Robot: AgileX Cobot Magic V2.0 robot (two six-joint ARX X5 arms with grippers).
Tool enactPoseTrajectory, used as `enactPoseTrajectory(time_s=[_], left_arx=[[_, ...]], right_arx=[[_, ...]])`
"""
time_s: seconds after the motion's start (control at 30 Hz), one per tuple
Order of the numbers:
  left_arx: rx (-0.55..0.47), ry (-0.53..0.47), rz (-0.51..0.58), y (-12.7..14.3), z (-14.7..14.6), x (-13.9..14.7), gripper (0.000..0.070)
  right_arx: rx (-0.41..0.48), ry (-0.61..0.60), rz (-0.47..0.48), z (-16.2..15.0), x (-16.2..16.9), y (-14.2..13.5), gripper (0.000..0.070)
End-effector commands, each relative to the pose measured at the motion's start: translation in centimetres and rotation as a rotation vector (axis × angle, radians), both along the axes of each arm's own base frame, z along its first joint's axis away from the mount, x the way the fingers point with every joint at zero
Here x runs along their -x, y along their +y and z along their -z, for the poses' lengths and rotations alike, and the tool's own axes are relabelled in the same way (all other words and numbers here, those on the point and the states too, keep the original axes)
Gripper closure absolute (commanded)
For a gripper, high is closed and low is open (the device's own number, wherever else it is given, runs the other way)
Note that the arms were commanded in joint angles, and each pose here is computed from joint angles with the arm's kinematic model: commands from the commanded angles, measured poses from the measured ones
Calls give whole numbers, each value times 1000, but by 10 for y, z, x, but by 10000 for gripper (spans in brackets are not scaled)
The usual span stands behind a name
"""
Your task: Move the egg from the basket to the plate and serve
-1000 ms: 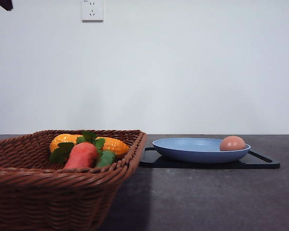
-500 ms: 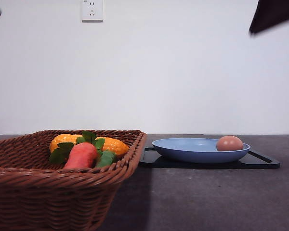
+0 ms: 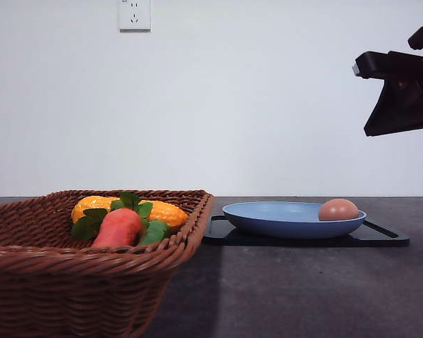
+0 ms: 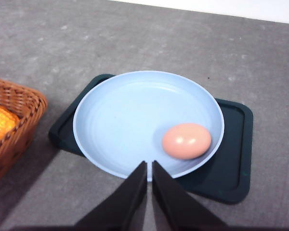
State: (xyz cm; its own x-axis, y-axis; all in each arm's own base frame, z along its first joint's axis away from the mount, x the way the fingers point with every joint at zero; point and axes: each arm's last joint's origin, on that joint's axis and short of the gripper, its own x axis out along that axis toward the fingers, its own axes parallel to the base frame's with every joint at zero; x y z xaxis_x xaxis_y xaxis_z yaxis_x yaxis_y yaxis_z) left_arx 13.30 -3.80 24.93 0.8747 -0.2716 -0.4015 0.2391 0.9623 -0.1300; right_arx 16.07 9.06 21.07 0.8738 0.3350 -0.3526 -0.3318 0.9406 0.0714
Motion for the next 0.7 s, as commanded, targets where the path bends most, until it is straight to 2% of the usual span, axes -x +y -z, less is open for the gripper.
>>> enactPoseTrajectory(time_s=[0.0,0.43,0.57,0.67], left_arx=[[15,-13,-3,-1,-5,-1,700],[15,-21,4,-1,-6,3,700],[-97,-153,15,8,-16,28,700],[-81,-291,-10,16,-20,47,700]], right_arx=[[-22,-14,1,-3,-1,2,700],[-22,-15,1,-3,-1,2,700],[-22,-14,1,-3,-1,2,700],[-22,-15,1,-3,-1,2,700]])
